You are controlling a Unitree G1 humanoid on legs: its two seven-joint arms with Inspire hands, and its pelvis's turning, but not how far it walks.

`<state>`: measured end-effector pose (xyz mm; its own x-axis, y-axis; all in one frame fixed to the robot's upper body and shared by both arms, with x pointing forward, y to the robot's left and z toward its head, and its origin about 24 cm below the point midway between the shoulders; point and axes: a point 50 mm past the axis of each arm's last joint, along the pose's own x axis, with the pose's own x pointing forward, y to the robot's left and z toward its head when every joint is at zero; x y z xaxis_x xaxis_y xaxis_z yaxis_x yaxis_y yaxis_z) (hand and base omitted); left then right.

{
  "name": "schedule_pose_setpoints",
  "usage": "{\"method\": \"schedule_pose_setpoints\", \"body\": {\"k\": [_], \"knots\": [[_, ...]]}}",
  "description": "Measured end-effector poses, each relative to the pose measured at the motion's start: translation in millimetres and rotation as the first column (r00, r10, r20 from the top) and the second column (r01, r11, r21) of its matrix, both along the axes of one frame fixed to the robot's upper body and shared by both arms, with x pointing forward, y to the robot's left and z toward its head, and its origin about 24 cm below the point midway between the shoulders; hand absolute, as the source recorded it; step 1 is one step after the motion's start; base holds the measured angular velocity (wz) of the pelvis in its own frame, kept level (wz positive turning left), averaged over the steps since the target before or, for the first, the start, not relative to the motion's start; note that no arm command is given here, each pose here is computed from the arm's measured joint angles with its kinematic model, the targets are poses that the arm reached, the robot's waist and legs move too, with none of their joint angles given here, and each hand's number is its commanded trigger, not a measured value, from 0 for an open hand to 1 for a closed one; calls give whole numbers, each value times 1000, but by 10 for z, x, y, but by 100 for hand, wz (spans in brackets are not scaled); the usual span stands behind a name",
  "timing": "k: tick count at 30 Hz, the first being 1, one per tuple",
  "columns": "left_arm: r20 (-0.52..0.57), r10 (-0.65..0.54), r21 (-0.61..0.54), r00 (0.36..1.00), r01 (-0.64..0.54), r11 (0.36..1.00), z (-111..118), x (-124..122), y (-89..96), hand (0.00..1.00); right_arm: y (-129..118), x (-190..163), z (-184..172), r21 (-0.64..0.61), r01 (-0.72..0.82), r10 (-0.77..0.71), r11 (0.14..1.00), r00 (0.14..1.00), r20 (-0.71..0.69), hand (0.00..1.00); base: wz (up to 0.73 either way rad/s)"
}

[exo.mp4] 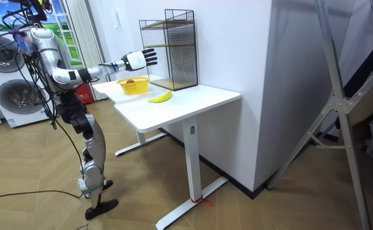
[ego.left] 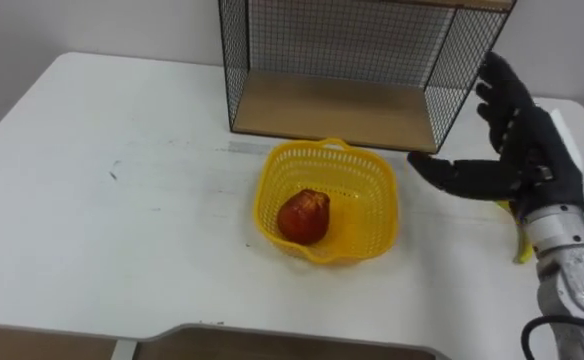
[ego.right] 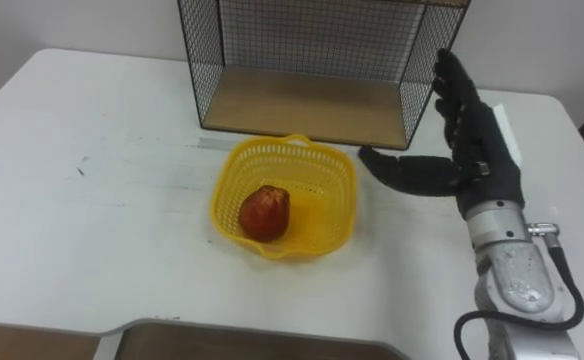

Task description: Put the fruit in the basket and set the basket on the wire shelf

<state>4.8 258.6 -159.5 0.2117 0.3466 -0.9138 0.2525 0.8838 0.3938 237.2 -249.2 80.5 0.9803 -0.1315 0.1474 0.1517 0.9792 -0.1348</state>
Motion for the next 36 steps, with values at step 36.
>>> {"method": "schedule_pose_setpoints", "body": {"k": [36], "knots": [[-18,33,42,999,-32,999,25,4,68,0,-753,227,-349,-107,315,-332,943,910,-249,0,0]]}}
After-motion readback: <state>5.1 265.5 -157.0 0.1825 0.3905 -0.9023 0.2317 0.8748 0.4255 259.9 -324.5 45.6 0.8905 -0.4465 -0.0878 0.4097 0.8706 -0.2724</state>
